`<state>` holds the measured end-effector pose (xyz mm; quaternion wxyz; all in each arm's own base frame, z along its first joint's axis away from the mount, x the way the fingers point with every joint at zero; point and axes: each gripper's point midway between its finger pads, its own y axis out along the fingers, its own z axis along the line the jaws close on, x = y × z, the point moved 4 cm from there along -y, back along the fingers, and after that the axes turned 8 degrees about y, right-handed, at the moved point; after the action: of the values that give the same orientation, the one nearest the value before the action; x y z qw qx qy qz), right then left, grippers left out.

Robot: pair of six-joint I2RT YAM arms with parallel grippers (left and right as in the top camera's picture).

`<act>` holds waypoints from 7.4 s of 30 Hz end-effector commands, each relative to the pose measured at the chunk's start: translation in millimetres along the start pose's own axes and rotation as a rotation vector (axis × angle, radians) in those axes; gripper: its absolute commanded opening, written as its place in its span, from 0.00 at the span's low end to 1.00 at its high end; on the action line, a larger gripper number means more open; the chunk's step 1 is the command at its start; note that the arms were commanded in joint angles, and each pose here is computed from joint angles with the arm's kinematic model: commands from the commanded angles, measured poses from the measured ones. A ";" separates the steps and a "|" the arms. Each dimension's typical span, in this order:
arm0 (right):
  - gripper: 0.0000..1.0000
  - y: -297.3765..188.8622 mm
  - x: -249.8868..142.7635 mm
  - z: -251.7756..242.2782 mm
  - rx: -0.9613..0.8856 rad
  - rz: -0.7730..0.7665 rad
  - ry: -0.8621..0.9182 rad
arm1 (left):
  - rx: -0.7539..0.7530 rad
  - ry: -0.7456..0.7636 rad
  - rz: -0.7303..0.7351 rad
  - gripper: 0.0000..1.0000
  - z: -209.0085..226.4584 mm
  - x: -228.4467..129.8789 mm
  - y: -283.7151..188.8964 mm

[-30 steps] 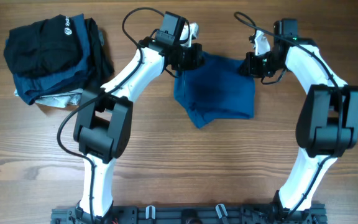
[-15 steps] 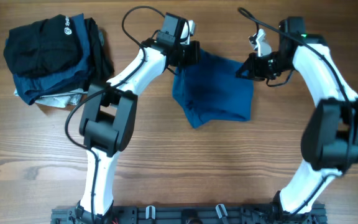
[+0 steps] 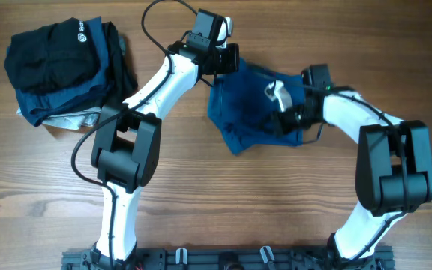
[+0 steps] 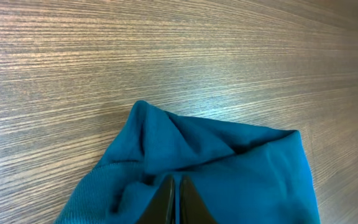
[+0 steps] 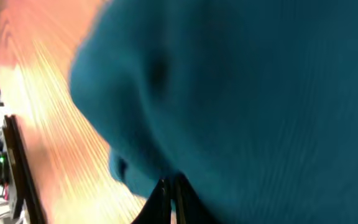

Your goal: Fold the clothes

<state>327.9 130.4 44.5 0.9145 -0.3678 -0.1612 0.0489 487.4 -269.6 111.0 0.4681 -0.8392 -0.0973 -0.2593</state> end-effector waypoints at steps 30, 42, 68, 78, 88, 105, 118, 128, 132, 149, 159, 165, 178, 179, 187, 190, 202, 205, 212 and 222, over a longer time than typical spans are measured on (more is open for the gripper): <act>0.86 -164.3 21.9 26.5 -0.463 -0.476 0.338 | 0.300 0.111 0.457 1.00 17.7 -97.8 -20.7; 0.87 -160.6 15.1 13.9 -0.520 -0.457 0.366 | 0.366 0.149 0.499 0.55 20.5 -117.7 3.5; 0.96 -168.0 11.2 2.6 -0.626 -0.467 0.387 | 0.508 0.182 0.518 0.86 46.8 -129.6 3.0; 0.99 -167.7 10.4 2.5 -0.626 -0.463 0.390 | 0.417 0.148 0.556 0.66 41.4 -142.6 14.2; 0.99 -167.8 10.7 2.5 -0.626 -0.465 0.391 | 0.421 0.159 0.509 0.57 42.1 -134.7 19.7; 0.99 -167.8 10.7 2.5 -0.626 -0.464 0.390 | 0.453 0.111 0.170 0.04 14.3 -33.2 -44.2; 0.99 -167.9 10.7 2.5 -0.626 -0.465 0.390 | 0.408 -0.065 -0.625 0.04 47.9 136.3 -223.0; 1.00 -167.9 10.7 2.5 -0.626 -0.465 0.390 | 0.472 -0.381 -1.054 0.04 187.6 163.2 -388.1; 0.99 -167.9 10.7 2.5 -0.626 -0.465 0.390 | 0.494 -0.463 -0.966 0.04 245.6 136.1 -396.5; 0.99 -167.9 10.8 2.5 -0.626 -0.465 0.389 | 0.408 -0.640 -0.897 0.04 270.8 112.7 -392.6; 1.00 -167.9 10.8 2.5 -0.626 -0.465 0.390 | 0.183 -0.910 -1.089 0.04 265.6 132.1 -409.1; 0.99 -167.9 10.9 2.5 -0.626 -0.465 0.390 | 0.388 -0.980 -0.805 0.04 286.1 80.2 -366.9; 1.00 -167.9 10.9 2.5 -0.626 -0.465 0.390 | 0.785 -1.086 -0.341 0.04 289.0 -29.5 -360.4; 0.99 -167.9 10.9 2.5 -0.626 -0.466 0.390 | 0.825 -1.095 -0.319 0.11 290.1 -36.8 -363.0; 1.00 -167.9 10.9 2.5 -0.626 -0.465 0.390 | 0.723 -0.778 -0.257 0.99 251.4 -23.7 -388.8; 1.00 -167.9 10.9 2.5 -0.626 -0.465 0.390 | 0.675 -0.733 -0.355 0.59 226.3 -11.1 -412.6; 0.99 -167.9 10.9 2.5 -0.626 -0.466 0.389 | 0.382 -0.679 -0.178 0.04 257.9 -3.5 -316.4; 0.99 -167.9 10.9 2.5 -0.626 -0.466 0.389 | 0.373 -0.745 -0.027 0.04 275.3 -32.5 -285.4; 1.00 -167.9 10.9 2.5 -0.626 -0.466 0.389 | 0.367 -0.774 0.068 0.04 284.8 -56.7 -285.3; 0.99 -168.0 11.2 2.6 -0.626 -0.467 0.389 | 0.073 -0.752 -0.345 0.04 307.7 -16.9 -364.8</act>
<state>332.6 14.3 168.4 0.7635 -0.5771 -0.0777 -0.2791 443.8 169.2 218.5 0.4022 -0.8324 -0.3811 -0.0007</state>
